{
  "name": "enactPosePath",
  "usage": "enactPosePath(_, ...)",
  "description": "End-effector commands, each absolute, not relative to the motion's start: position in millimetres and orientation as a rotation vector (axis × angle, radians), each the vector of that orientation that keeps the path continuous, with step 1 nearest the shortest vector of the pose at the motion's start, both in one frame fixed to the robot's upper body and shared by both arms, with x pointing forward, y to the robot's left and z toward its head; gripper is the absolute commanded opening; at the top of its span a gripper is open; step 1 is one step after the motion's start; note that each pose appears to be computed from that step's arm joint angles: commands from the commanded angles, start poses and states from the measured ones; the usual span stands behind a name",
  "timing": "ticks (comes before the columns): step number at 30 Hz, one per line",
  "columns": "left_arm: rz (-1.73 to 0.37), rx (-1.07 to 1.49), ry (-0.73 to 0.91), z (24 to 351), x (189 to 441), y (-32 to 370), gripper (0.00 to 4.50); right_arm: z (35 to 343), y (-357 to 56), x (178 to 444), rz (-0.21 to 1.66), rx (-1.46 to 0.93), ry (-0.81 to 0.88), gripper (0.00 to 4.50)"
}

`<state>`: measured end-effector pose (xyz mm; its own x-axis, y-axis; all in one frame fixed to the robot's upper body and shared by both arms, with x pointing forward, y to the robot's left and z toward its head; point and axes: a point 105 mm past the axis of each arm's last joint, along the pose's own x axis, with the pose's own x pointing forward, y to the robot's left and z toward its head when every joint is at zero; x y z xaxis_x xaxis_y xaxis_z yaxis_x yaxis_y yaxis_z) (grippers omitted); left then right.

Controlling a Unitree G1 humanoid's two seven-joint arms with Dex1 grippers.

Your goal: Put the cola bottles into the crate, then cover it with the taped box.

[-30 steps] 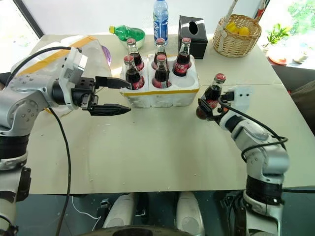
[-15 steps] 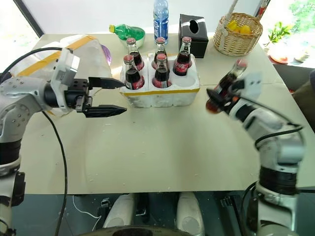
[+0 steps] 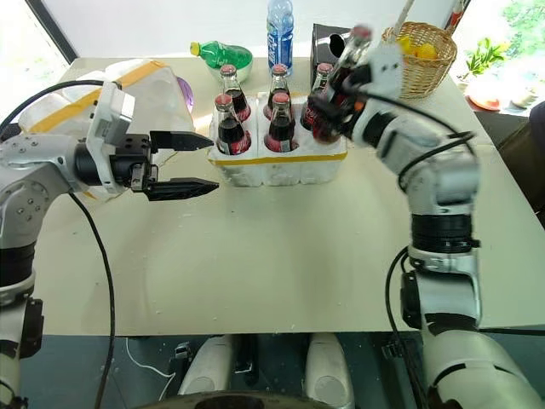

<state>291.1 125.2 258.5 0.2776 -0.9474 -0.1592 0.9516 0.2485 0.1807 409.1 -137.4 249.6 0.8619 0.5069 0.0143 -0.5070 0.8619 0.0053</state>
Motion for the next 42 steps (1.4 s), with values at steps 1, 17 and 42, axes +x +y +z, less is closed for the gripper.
enactPosePath(1, -1.285, 0.292, -0.034, 272.1, 286.3, 126.2, 4.50, 275.6, -136.2, 413.4, 0.508, -0.065, -0.136, 2.83)
enactPosePath(17, -1.024, 0.283, 0.003, 288.2, 269.0, 190.8, 4.50, 304.6, -152.6, 380.9, 0.688, -0.159, -0.135, 4.47)
enactPosePath(42, -0.423, 0.613, 0.540, 247.1, 324.4, 404.2, 4.50, 324.7, -169.4, 297.7, 1.131, -0.220, -0.062, 4.47)
